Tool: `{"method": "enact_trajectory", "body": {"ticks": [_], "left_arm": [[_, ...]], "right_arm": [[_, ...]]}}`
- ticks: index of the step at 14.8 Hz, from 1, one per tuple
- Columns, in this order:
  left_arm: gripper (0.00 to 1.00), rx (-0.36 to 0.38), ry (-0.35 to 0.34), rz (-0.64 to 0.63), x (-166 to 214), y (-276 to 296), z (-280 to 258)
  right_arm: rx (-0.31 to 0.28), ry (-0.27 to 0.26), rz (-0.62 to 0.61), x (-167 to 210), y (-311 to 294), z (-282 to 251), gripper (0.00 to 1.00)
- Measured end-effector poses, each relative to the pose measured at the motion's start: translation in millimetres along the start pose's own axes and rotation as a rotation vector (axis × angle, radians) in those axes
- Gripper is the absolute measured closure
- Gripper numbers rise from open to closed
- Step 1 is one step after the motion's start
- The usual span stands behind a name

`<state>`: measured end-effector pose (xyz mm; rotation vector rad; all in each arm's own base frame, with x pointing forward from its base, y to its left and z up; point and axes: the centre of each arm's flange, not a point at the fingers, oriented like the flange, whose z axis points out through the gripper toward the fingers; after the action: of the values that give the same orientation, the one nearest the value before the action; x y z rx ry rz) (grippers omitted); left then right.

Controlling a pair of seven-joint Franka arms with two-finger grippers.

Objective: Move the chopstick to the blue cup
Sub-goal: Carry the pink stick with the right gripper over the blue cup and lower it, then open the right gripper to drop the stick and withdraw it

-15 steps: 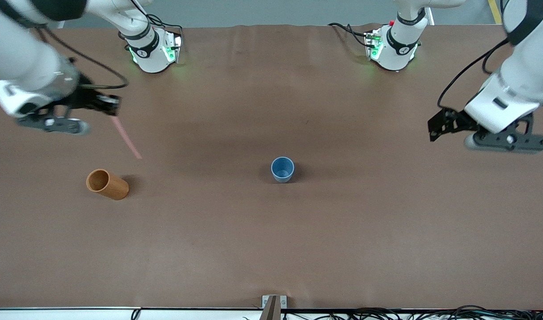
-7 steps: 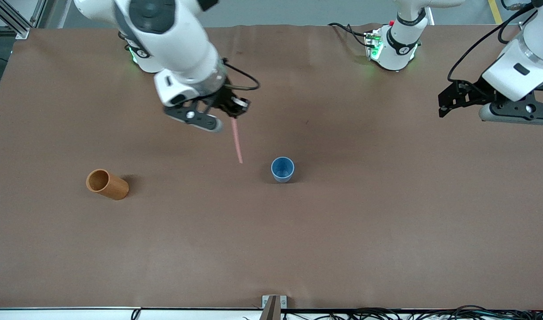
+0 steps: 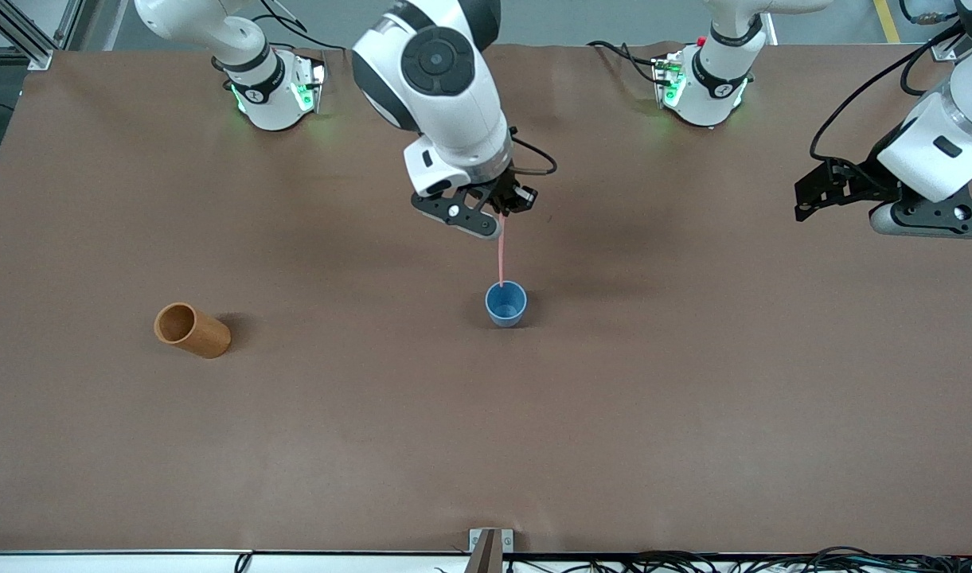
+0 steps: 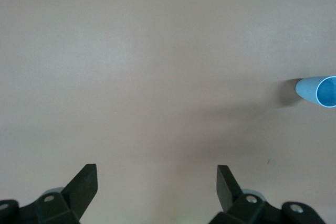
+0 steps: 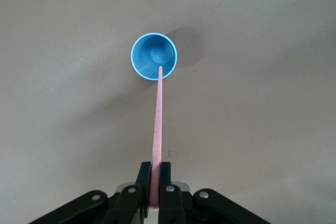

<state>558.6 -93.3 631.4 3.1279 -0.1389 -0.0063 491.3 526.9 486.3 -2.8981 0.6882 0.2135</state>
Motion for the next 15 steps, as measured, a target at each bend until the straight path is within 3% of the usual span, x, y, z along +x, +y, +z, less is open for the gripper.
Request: {"method": "enact_trajectory", "body": {"ticks": [4, 11, 13, 15], "left_arm": [[0.00, 0.000, 0.005, 0.000, 0.3, 0.0, -1.5], [0.00, -0.006, 0.011, 0.000, 1.3, 0.6, -3.3], [0.00, -0.006, 0.009, 0.000, 2.1, 0.6, -2.0], [0.00, -0.006, 0.008, 0.000, 2.7, 0.6, -1.3]], "right_arm": [[0.003, 0.009, -0.006, 0.2, -7.5, 21.0, 0.90], [0.061, 0.037, 0.003, 13.3, -20.9, 61.8, 0.88], [0.059, 0.040, 0.005, 16.1, -20.1, 64.2, 0.74], [0.061, 0.044, 0.008, 18.5, -19.6, 62.5, 0.70]]}}
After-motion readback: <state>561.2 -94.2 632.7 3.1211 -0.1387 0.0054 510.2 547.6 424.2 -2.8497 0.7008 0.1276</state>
